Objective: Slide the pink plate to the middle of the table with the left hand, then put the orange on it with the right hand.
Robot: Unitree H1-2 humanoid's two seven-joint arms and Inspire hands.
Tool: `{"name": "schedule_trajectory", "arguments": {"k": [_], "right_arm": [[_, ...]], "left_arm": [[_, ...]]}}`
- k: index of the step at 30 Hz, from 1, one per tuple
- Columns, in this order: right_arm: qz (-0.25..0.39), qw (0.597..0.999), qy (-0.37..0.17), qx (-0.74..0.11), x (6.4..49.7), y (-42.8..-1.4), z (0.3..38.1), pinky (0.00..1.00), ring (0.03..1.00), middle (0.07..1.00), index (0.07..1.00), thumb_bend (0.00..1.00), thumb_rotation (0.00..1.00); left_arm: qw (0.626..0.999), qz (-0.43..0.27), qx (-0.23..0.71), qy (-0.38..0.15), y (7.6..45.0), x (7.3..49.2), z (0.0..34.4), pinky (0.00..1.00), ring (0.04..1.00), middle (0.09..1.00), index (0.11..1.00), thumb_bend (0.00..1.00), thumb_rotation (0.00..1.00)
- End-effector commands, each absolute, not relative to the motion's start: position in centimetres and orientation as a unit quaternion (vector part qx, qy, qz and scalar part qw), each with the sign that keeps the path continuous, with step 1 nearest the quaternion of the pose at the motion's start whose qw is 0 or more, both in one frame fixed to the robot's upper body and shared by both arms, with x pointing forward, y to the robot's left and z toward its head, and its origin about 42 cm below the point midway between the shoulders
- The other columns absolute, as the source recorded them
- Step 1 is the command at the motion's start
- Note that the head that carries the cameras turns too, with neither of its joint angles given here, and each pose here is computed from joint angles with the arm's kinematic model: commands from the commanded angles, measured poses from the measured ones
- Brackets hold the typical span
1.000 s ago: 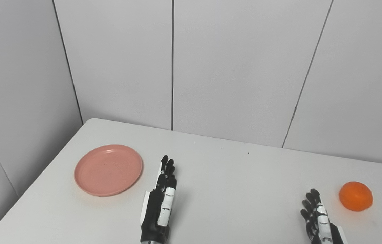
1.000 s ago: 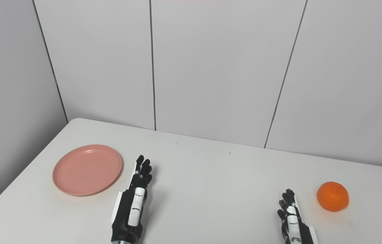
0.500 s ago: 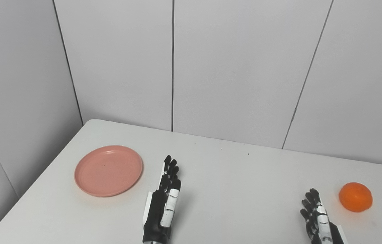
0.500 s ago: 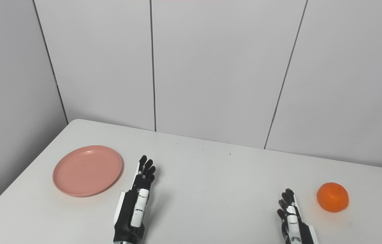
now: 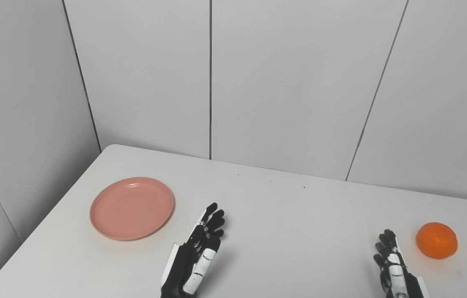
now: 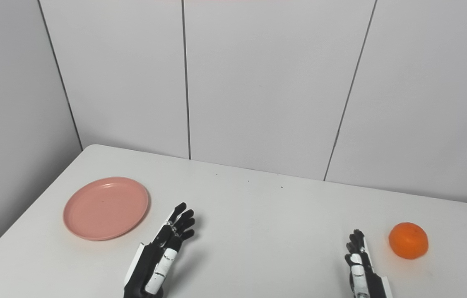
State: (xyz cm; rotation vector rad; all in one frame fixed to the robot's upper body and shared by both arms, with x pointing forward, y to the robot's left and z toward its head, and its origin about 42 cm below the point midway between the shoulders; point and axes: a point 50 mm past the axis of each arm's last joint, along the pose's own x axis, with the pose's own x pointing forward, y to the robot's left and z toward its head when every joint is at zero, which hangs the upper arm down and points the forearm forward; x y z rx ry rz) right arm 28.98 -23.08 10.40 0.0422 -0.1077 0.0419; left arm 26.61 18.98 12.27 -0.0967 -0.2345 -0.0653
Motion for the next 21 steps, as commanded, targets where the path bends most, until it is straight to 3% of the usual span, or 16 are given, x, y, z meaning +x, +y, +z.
{"name": "schedule_trajectory", "arguments": {"k": [1, 4, 7, 11, 16, 21], "right_arm": [[0.000, 0.999, 0.043, 0.033, 24.5, -23.9, 4.9, 1.00, 1.000, 0.990, 1.000, 0.57, 1.00], [0.000, 0.998, 0.046, 0.036, 24.5, -24.2, 4.7, 1.00, 1.000, 0.987, 1.000, 0.59, 1.00], [0.001, 0.998, 0.046, 0.035, 24.5, -24.3, 4.6, 1.00, 1.000, 0.984, 0.997, 0.62, 0.98], [0.001, 0.998, 0.047, 0.030, 24.6, -24.3, 4.2, 1.00, 0.995, 0.978, 0.991, 0.63, 0.96], [-0.003, 0.998, 0.057, 0.031, 24.6, -24.1, 4.0, 1.00, 0.988, 0.970, 0.980, 0.64, 0.91], [-0.004, 0.998, 0.059, 0.030, 24.6, -24.0, 3.9, 1.00, 0.985, 0.966, 0.975, 0.64, 0.84]], "left_arm": [[0.989, -0.046, -0.063, -0.128, 19.6, 26.8, 13.8, 0.90, 0.904, 0.909, 0.927, 0.91, 0.82], [0.985, -0.065, -0.077, -0.142, 20.3, 27.3, 16.5, 0.89, 0.907, 0.904, 0.923, 0.92, 0.81], [0.980, -0.087, -0.086, -0.154, 21.1, 27.8, 18.7, 0.92, 0.900, 0.889, 0.908, 0.86, 0.73], [0.971, -0.131, -0.065, -0.190, 23.1, 29.1, 21.8, 0.94, 0.895, 0.888, 0.908, 0.82, 0.69], [0.968, -0.141, -0.025, -0.208, 26.4, 31.0, 24.0, 0.88, 0.891, 0.869, 0.907, 0.87, 0.77], [0.967, -0.134, 0.009, -0.214, 28.8, 32.6, 24.5, 0.87, 0.900, 0.895, 0.902, 0.88, 0.76]]}}
